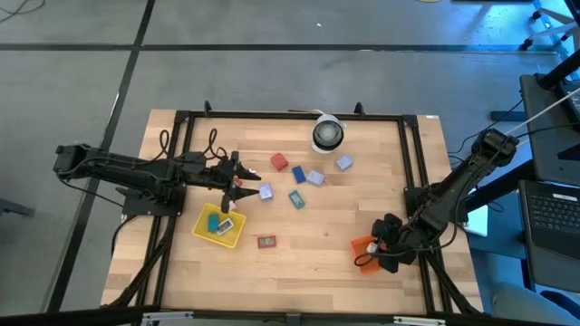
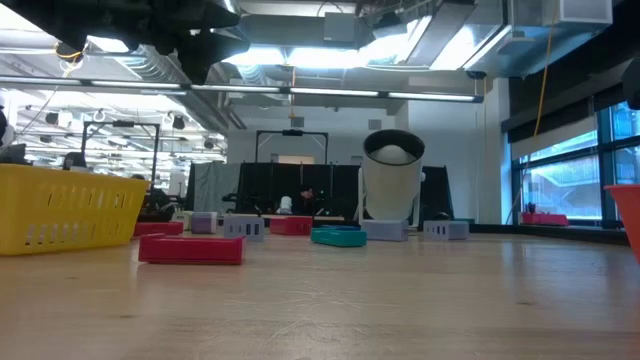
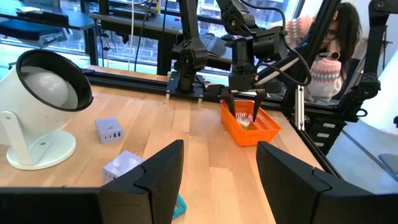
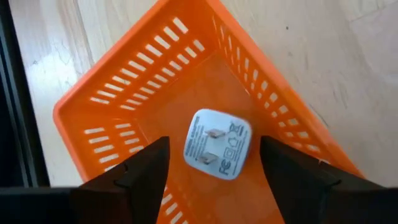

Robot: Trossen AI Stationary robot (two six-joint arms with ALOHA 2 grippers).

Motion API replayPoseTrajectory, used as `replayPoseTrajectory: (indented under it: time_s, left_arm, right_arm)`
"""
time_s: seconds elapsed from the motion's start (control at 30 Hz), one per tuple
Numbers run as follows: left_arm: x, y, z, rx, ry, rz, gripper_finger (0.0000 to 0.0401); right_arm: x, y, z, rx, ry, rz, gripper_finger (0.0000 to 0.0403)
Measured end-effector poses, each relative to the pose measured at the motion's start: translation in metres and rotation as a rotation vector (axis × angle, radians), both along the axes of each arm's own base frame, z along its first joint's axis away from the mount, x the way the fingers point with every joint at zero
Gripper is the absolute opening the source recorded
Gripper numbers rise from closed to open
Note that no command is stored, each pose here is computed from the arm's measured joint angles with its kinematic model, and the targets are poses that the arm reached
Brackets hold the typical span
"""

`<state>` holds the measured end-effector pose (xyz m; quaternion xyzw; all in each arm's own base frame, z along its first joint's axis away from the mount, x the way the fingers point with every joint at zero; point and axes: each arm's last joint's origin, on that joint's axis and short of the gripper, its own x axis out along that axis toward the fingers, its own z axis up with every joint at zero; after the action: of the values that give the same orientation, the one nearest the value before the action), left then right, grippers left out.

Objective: Pick & Place Office items
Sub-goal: Put the right violet charger adapter into the orange bin

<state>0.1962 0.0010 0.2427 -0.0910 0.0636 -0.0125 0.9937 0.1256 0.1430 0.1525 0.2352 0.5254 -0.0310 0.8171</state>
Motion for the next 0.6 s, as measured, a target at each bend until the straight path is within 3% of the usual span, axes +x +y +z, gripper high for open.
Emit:
replayPoseTrajectory:
  time_s: [0.2, 0.43, 0.5, 0.6]
  left_arm:
    - [0.000, 0.000, 0.000, 0.000, 0.000, -0.001, 0.0198]
    - [0.000, 0.000, -0.003, 0.006, 0.026, -0.002, 0.0198]
    - [0.000, 0.000, -0.003, 0.007, 0.029, -0.002, 0.0198]
    - [0.000, 0.000, -0.002, 0.010, 0.024, 0.014, 0.0198]
  right_arm:
    - [0.010, 0.007, 0.022, -0.025, -0.060, 0.047, 0.0247]
    - [0.022, 0.002, 0.057, -0.228, -0.117, 0.062, 0.0246]
    - [0.026, -0.007, 0.061, -0.325, -0.147, -0.004, 0.0246]
    - [0.032, -0.027, 0.062, -0.425, -0.151, -0.213, 0.0246]
